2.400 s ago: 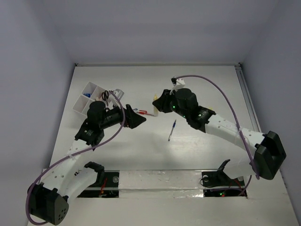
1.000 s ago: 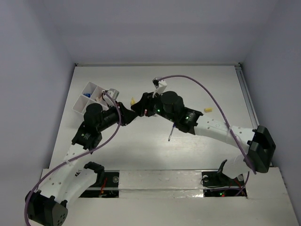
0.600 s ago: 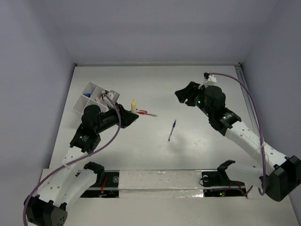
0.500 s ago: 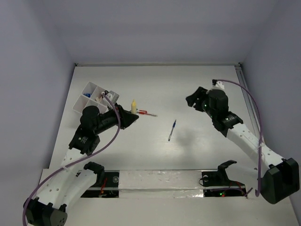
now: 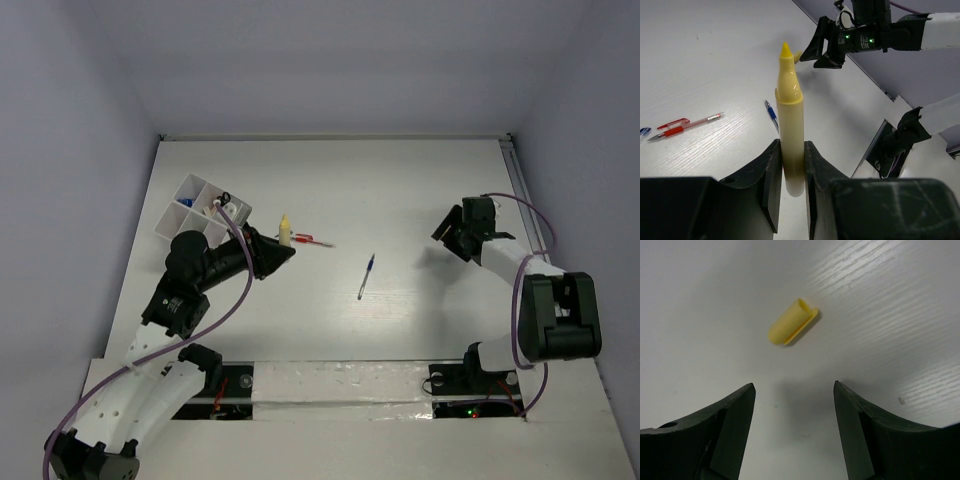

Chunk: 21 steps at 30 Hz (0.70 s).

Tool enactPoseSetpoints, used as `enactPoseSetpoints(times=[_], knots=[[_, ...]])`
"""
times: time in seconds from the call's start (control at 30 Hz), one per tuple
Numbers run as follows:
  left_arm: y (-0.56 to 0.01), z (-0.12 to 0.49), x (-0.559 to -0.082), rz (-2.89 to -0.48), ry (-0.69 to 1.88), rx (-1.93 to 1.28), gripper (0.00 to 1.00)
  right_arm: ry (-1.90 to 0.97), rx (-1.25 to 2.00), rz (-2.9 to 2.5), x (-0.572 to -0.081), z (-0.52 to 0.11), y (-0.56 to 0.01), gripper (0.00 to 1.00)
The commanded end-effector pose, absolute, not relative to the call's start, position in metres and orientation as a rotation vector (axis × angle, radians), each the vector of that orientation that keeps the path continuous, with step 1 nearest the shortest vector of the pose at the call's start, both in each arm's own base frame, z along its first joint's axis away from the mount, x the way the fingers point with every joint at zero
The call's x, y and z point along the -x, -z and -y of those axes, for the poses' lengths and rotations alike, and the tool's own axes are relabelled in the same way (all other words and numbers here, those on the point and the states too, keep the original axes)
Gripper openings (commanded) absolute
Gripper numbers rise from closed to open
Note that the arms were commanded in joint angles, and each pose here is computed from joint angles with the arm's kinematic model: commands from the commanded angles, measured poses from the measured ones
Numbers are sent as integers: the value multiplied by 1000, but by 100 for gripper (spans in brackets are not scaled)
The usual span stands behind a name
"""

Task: Sort the stationery into containers
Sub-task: Pick up the pen cap from the center of the board.

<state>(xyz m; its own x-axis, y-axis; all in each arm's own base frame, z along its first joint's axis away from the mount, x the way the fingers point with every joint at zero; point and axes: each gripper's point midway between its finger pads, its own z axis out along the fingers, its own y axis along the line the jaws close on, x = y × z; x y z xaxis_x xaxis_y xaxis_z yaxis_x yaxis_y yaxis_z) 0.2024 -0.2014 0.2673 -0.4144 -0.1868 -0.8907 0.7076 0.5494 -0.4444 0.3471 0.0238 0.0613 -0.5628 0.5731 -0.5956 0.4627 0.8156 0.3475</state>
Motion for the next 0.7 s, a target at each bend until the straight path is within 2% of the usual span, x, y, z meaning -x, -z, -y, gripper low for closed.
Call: enactPoseSetpoints(times=[0.0,0.43,0.53,0.67], knots=[[-295,202,-199,-1637,1044,-468,0,-261,-759,-2199,-386,-21,-79,69],[-298,206,-193,-1626,1056,-489,0,-145,-782,-2277,-411,-4,-52,59],[-298,206,-193,-1625,1055,-490,0,-135,-780,-2287,-413,-4,-50,54],[-297,205,-193,-1628,1052,-488,0,-106,-766,-2321,-413,-2,-42,41]])
